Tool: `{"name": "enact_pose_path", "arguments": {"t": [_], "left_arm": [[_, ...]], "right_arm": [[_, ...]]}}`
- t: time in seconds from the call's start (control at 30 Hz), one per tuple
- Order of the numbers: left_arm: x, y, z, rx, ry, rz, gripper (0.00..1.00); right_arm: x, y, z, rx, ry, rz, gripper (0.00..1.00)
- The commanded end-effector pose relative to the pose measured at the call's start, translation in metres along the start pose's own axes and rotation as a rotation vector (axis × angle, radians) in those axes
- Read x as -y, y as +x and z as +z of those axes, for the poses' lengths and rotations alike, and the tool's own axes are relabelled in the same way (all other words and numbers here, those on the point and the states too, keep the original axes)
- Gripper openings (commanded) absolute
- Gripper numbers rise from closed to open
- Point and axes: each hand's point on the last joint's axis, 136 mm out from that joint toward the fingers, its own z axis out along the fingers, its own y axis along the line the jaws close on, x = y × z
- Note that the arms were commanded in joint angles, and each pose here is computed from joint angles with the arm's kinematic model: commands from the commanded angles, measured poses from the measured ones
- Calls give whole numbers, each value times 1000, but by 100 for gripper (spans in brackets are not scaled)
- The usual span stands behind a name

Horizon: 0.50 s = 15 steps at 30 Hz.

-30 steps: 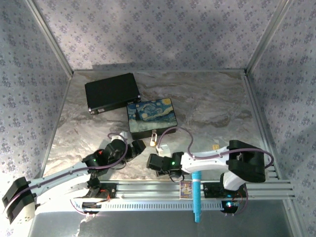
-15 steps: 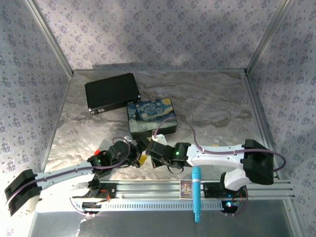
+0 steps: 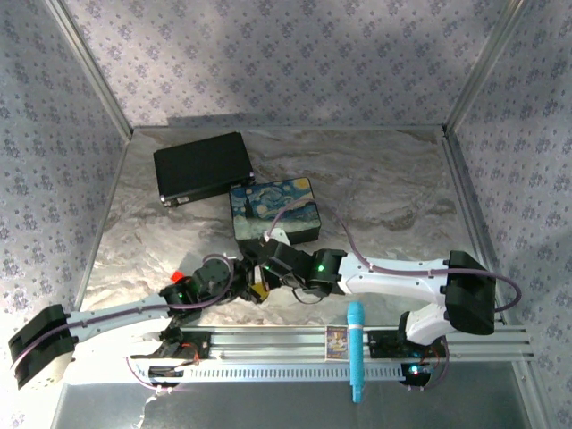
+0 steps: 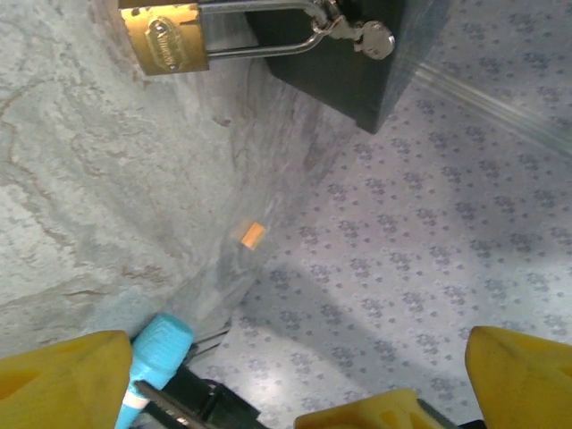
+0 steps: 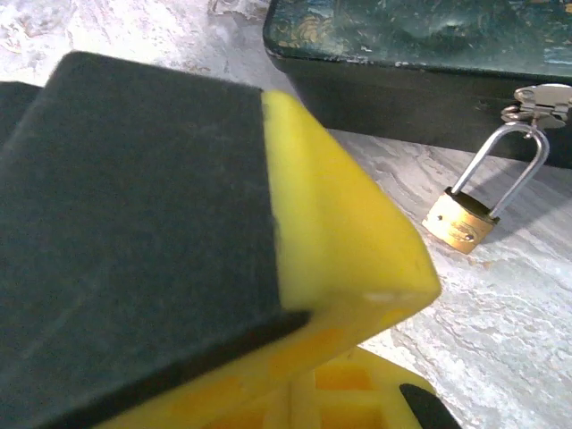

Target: Unlock the padlock with the key

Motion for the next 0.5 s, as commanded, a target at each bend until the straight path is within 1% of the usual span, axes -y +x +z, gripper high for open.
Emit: {"name": "enact_pose_path", "arguments": {"t": [0.0, 0.07, 0.17, 0.47], "left_arm": [[4, -2, -4, 7, 36, -34, 82], [1, -7, -8, 31, 36, -36, 71], [0, -12, -12, 49, 37, -37, 60], [-10, -18, -16, 70, 10, -25, 37]], "right_arm": [[-22, -13, -3, 46, -68, -21, 0], [-24, -9, -5, 39, -78, -22, 0], [-23, -4, -5, 35, -87, -15, 0], [-19, -4, -11, 55, -100, 11, 0]]}}
